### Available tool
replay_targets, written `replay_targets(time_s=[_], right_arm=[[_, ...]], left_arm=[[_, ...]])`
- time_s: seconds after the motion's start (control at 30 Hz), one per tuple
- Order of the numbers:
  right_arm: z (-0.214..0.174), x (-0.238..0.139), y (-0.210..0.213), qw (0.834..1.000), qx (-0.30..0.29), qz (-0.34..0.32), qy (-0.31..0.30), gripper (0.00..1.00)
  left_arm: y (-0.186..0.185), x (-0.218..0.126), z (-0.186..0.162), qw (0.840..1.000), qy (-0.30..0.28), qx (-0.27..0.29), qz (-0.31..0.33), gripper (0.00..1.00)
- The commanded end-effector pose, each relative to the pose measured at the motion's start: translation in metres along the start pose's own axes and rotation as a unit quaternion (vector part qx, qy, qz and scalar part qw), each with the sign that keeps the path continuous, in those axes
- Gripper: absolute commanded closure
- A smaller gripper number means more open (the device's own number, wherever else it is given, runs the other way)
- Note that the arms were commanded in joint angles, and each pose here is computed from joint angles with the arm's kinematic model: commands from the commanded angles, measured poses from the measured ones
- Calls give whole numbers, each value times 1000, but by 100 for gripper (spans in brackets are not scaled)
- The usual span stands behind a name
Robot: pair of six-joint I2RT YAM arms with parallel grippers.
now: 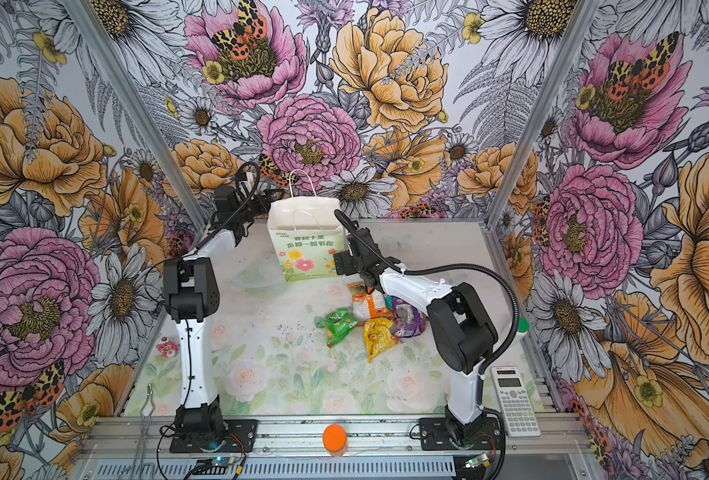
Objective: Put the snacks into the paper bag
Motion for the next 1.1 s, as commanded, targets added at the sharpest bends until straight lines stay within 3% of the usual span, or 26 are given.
replay_targets(time_s=[0.0,1.07], right_arm=[[10,2,3,1000,7,2,-16,4],[29,34,-24,999,2,-47,-27,3]], left_arm=[[0,7,-6,1000,0,22,-3,1],[-35,-14,-42,996,49,72,22,1]])
Point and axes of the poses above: each gripper's point midway between its finger pads, its own x axis out along the fingers, its own y axis along the line the jaws close on, z = x × y, the point moved 9 cm from there along -x, back along the fingers, and after that the axes turned 5 degrees about -x, right-handed, at the moved point
